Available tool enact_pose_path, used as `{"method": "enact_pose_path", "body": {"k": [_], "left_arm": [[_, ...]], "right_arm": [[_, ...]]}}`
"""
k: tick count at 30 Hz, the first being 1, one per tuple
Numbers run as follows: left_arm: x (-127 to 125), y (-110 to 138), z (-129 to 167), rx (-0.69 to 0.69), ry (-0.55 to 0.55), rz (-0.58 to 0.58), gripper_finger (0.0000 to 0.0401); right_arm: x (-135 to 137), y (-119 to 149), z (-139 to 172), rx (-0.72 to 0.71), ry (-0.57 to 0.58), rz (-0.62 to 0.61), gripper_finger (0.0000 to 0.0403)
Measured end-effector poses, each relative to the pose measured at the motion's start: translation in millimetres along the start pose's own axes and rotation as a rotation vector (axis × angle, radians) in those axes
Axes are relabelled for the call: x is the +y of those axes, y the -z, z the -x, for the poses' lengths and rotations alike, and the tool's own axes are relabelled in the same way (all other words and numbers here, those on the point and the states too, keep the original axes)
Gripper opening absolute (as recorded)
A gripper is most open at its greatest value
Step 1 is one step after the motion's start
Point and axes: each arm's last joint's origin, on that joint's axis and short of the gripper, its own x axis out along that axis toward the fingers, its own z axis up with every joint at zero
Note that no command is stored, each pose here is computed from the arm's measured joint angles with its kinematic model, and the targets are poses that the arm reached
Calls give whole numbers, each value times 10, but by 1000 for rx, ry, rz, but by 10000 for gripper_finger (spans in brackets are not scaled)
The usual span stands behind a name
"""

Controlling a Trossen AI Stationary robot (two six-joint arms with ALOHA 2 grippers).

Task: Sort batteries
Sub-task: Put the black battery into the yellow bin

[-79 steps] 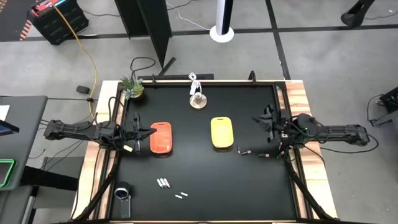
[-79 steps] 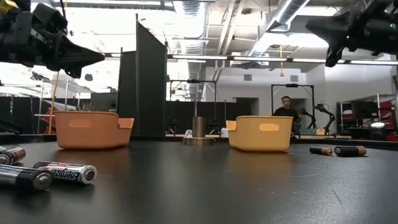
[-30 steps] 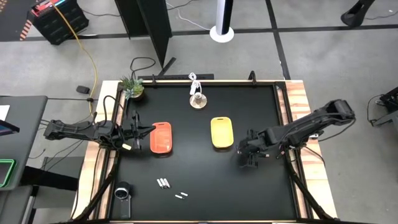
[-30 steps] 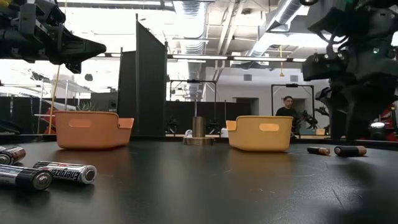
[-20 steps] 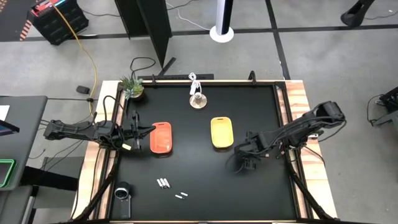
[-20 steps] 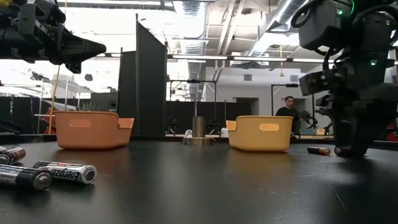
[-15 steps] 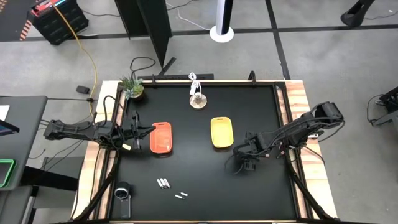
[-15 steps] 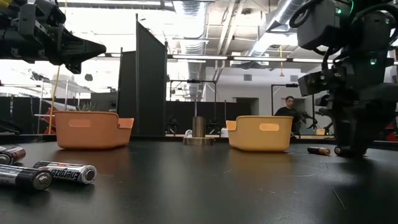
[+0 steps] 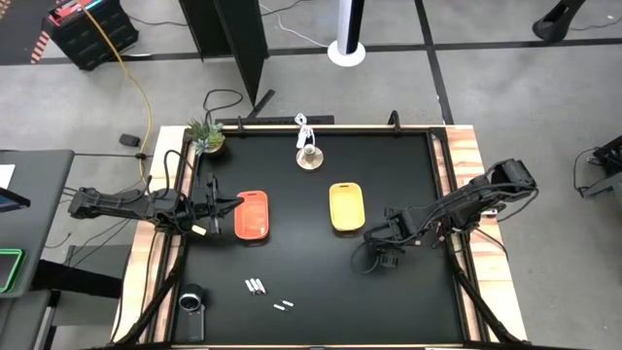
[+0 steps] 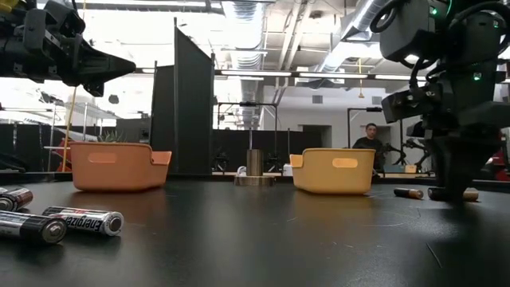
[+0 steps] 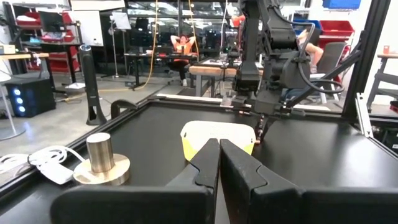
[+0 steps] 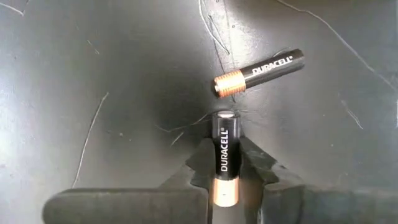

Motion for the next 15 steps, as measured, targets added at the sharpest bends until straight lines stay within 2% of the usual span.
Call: {"method": "enact_pose_path", "body": {"k": [15], "left_arm": [[0,14,0,14,0,3,11]], "right_arm": [[-44,31,181,-59,-37,-62,56]]}}
